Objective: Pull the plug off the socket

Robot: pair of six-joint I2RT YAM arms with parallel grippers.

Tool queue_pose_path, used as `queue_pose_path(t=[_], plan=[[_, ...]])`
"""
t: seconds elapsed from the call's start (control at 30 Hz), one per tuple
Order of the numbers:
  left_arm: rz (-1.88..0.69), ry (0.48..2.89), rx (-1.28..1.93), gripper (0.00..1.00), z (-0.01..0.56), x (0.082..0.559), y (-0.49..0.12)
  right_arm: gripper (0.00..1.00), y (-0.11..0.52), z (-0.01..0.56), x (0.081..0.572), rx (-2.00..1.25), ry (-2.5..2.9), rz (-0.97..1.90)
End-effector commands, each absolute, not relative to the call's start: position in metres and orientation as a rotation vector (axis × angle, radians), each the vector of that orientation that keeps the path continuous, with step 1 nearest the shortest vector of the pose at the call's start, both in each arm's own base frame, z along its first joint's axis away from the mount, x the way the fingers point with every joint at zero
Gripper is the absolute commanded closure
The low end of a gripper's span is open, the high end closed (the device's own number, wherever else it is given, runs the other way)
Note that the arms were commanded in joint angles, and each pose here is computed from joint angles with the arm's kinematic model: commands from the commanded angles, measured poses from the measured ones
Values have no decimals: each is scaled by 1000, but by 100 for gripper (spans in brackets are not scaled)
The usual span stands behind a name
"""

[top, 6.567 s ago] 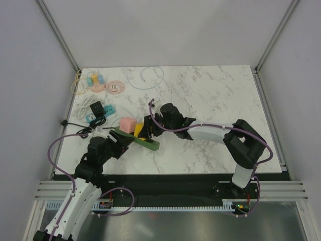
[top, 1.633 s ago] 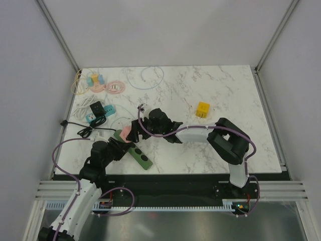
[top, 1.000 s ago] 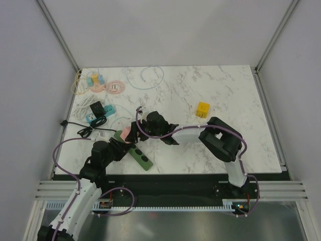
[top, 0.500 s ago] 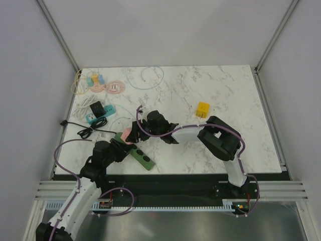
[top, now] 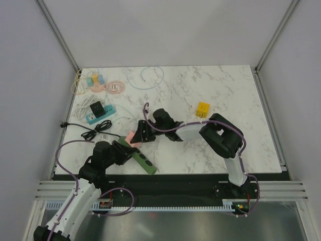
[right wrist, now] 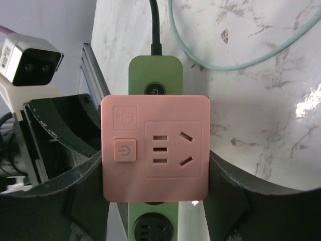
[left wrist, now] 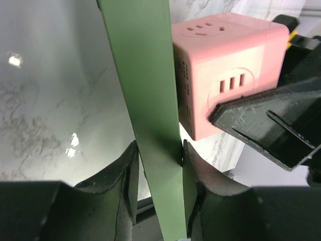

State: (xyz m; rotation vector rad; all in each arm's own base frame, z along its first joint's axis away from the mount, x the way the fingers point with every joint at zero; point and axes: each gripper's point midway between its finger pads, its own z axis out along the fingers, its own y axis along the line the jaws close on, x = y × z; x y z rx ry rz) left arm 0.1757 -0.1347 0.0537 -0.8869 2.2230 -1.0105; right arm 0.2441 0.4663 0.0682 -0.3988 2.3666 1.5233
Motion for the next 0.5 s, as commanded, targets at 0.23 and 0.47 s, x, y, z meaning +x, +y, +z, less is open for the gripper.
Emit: queue_pose_path(t=[0.23, 0.47], plan=[[-952, 2517, -908, 98, 32, 127, -139, 100, 433, 120, 331, -580, 2092, 711], [-970, 2503, -898, 98, 33, 127, -140, 100, 435, 148, 327, -420, 2086, 1243]])
